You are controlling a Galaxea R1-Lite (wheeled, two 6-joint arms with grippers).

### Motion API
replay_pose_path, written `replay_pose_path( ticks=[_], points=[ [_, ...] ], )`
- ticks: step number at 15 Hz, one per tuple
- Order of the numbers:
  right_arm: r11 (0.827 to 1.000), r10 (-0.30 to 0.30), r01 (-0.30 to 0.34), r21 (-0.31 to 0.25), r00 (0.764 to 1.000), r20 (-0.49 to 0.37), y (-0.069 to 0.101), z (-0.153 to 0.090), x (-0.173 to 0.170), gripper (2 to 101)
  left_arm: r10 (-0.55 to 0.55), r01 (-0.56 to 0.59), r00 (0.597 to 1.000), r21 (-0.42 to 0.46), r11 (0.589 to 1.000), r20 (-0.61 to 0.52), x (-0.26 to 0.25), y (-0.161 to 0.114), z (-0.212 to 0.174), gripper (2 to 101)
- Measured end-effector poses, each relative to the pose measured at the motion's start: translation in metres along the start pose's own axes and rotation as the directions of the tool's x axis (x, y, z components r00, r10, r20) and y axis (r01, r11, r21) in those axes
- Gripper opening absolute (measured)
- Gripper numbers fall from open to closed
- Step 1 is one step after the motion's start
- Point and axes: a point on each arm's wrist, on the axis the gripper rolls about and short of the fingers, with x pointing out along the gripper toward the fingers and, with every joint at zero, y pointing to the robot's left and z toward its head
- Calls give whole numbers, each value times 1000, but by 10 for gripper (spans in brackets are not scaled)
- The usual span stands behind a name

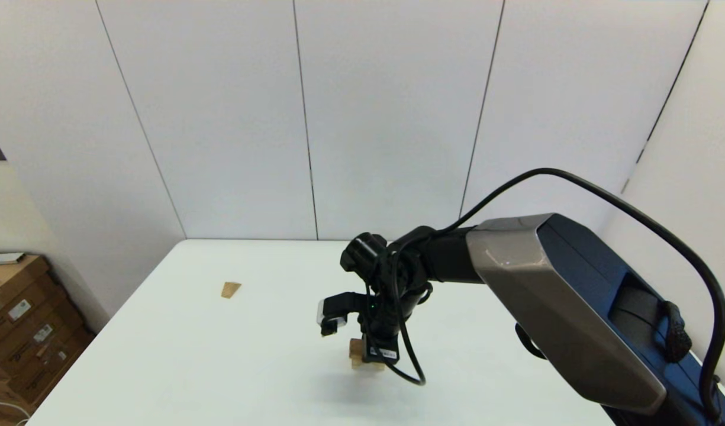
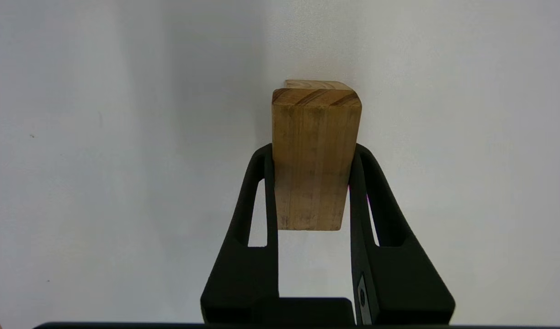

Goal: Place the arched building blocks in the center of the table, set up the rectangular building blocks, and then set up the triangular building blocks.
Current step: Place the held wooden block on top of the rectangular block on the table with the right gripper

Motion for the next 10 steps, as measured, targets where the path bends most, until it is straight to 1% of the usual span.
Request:
replay_pose_path(
  ticks=[10],
  points=[
    [1000,5,-5,2,1000,-6,0,-1,4,245,0,0,1000,0,1000,0,0,0,0,978]
  ],
)
